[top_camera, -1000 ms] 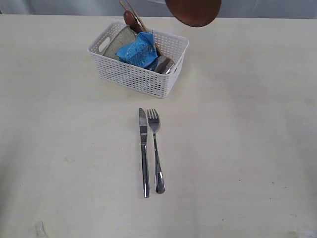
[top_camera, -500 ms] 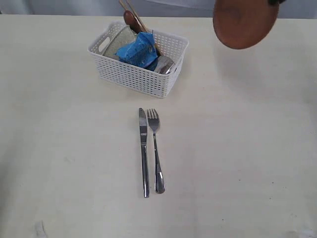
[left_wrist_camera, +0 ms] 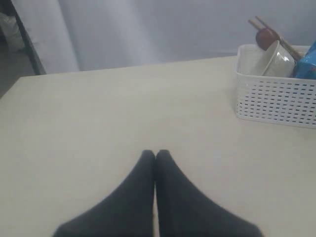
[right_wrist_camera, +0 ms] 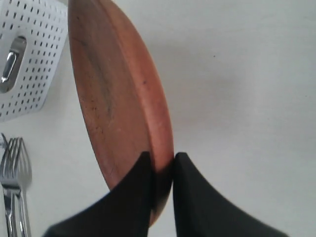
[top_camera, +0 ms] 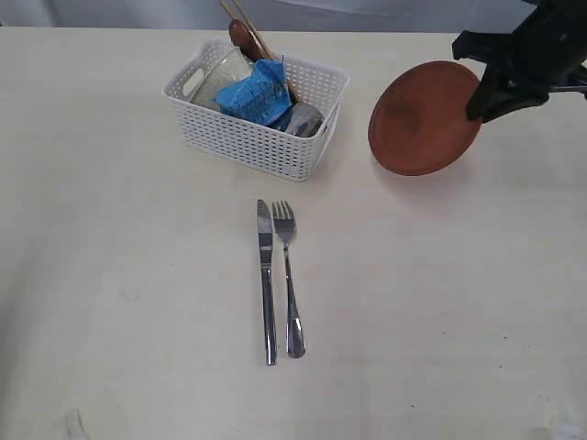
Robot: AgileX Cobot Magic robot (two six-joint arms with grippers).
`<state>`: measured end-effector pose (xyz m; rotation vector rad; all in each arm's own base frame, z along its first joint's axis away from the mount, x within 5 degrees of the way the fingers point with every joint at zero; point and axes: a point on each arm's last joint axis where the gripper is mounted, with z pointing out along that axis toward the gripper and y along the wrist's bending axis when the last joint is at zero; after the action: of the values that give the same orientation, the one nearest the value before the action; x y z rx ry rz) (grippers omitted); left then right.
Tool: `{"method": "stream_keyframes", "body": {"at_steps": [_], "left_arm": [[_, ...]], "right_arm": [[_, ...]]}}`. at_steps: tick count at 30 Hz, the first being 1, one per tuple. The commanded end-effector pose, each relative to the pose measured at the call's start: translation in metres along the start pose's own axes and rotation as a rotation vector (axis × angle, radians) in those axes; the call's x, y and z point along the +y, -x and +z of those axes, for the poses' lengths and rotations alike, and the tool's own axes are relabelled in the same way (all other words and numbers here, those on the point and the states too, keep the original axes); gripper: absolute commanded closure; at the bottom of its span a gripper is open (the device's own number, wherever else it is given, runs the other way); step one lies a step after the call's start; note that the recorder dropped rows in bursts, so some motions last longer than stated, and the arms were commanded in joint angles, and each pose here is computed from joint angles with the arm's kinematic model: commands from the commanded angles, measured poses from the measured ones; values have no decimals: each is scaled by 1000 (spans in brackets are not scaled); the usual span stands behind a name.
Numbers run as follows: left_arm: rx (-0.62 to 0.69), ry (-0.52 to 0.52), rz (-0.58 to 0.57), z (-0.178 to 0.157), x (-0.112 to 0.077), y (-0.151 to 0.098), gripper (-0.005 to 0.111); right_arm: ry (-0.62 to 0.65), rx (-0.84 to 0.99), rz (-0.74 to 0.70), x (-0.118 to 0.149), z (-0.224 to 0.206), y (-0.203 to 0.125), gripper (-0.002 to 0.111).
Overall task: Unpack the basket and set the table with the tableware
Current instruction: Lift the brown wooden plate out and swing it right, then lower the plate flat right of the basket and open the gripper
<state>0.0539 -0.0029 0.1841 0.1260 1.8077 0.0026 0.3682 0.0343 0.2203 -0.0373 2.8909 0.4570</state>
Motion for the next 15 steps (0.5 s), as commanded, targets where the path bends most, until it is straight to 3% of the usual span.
{"method": "stream_keyframes", "body": {"at_steps": [1,8,15], "left_arm": [[-8,4,4,0,0,0,107],[-8,4,4,0,0,0,107],[-8,4,4,0,0,0,107]], "right_arm": [[32,-25,53,-7,22,4,109],[40,68,81,-20,65,2,109],[19,49,78,-26,69,4,108]]}}
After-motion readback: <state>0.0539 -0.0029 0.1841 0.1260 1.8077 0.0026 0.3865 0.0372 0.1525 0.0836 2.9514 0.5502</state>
